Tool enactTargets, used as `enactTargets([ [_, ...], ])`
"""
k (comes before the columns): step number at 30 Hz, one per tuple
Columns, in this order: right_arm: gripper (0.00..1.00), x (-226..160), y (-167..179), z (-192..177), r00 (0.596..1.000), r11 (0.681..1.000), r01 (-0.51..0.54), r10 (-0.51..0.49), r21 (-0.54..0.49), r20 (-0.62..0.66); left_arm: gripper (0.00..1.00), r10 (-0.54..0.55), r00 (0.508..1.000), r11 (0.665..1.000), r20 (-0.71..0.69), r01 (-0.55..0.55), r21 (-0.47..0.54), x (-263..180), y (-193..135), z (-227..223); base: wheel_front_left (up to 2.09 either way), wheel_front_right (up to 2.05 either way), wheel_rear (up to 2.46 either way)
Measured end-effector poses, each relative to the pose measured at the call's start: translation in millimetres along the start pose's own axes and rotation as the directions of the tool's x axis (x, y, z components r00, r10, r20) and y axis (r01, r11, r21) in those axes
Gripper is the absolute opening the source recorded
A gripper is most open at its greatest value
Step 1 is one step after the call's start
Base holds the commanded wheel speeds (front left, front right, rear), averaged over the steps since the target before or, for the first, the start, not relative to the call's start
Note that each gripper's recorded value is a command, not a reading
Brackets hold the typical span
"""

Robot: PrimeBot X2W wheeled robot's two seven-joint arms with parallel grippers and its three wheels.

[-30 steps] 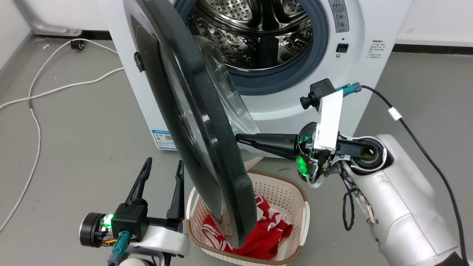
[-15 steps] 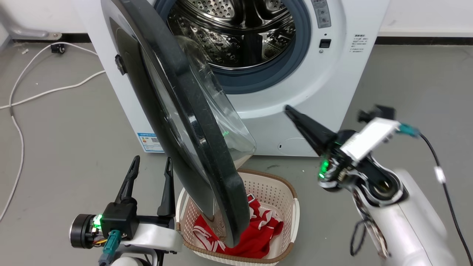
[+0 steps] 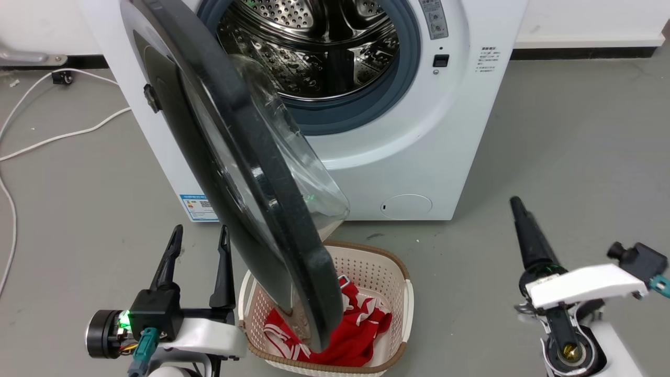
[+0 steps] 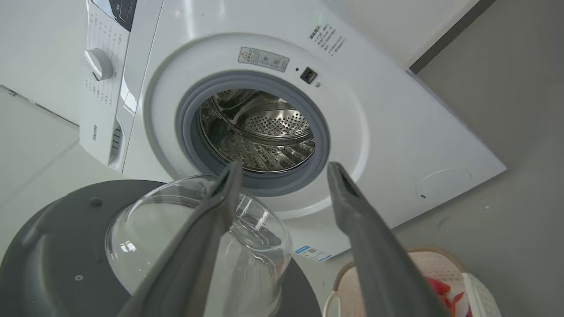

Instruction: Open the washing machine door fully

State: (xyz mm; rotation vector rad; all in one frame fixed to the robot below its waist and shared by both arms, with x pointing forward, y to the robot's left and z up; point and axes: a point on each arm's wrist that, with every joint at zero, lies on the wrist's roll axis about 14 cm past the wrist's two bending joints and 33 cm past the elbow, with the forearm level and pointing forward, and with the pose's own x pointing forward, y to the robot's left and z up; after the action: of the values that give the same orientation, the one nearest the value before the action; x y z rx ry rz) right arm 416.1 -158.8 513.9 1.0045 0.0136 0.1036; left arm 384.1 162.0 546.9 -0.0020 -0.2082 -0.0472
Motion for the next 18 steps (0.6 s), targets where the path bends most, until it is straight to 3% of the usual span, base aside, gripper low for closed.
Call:
enactTargets([
  [2, 1.00, -4, -5, 9, 0.999, 0.994, 0.004, 0.001, -0.109, 0.047, 1.00, 0.001, 1.000, 1.000, -0.004, -0.001, 0.000, 1, 0, -2, 0.00, 0.00, 0.00],
  [4, 1.00, -6, -8, 18, 0.998, 0.958, -0.003, 0.022, -0.287, 0.062, 1.00, 0.001, 1.000, 1.000, -0.007, -0.001, 0.000, 2, 0, -3, 0.00, 0.00, 0.00],
  [8, 1.00, -5, 5, 46, 0.988, 0.819, -0.010, 0.095, -0.574, 0.119, 1.00, -0.001, 1.000, 1.000, -0.011, 0.001, -0.001, 3, 0, -5, 0.00, 0.00, 0.00],
  [10, 1.00, -7, 22, 54, 0.978, 0.723, -0.010, 0.152, -0.691, 0.144, 1.00, 0.002, 1.000, 1.000, -0.012, -0.002, 0.000, 4, 1, -5, 0.00, 0.00, 0.00],
  [11, 1.00, -9, 27, 55, 0.974, 0.699, -0.003, 0.165, -0.716, 0.157, 1.00, 0.004, 1.000, 1.000, -0.012, -0.004, 0.002, 3, 1, -5, 0.00, 0.00, 0.00],
  [15, 1.00, -22, 40, 54, 0.967, 0.529, 0.018, 0.205, -0.848, 0.149, 1.00, 0.010, 1.000, 1.000, -0.010, -0.010, 0.009, 2, 4, -4, 0.00, 0.00, 0.00],
  [18, 1.00, -32, 45, 49, 0.967, 0.468, 0.023, 0.214, -0.884, 0.138, 1.00, 0.015, 1.000, 1.000, -0.005, -0.015, 0.012, 1, 6, -2, 0.00, 0.00, 0.00],
])
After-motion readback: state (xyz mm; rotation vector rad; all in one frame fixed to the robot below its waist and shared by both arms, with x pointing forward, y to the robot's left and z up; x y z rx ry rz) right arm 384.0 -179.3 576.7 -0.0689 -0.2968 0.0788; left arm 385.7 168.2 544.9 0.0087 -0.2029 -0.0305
